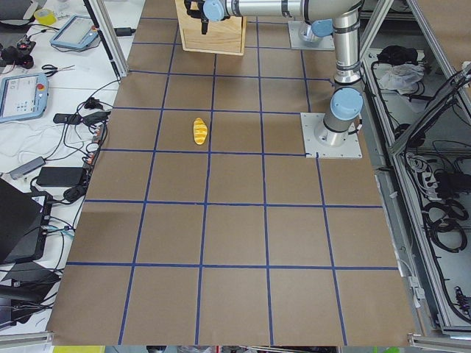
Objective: Open upper drawer
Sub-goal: 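Pull the handle with the left gripper, sliding the drawer out toward the robot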
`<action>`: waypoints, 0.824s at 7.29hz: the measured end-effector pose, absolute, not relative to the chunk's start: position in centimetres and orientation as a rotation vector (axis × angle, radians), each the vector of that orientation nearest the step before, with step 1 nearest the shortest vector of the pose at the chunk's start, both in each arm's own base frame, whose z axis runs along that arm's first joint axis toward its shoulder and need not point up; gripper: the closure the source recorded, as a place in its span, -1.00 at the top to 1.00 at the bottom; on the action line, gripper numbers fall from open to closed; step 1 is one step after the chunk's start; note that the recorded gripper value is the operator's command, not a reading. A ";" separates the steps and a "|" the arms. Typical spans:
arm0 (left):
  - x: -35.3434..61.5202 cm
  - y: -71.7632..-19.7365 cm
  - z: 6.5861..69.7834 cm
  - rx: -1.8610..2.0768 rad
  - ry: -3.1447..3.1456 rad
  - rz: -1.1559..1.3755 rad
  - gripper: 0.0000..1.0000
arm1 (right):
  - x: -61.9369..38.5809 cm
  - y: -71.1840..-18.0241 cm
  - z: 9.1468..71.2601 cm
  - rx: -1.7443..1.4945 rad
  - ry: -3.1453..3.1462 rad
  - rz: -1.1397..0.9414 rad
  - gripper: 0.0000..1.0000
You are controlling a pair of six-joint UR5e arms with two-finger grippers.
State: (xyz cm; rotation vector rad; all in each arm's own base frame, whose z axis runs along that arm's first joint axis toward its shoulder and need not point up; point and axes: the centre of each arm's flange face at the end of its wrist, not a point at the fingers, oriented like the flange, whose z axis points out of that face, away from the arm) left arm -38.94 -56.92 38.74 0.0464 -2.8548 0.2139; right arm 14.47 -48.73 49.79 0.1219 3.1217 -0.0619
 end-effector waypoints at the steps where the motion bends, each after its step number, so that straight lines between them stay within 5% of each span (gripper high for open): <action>1: -38.3 -57.2 38.9 0.052 -2.858 0.214 1.00 | 14.5 -48.7 49.8 0.122 3.122 -0.062 1.00; 6: -35.2 -58.5 39.5 0.079 -2.887 0.222 1.00 | 14.5 -48.7 49.8 0.123 3.122 -0.062 1.00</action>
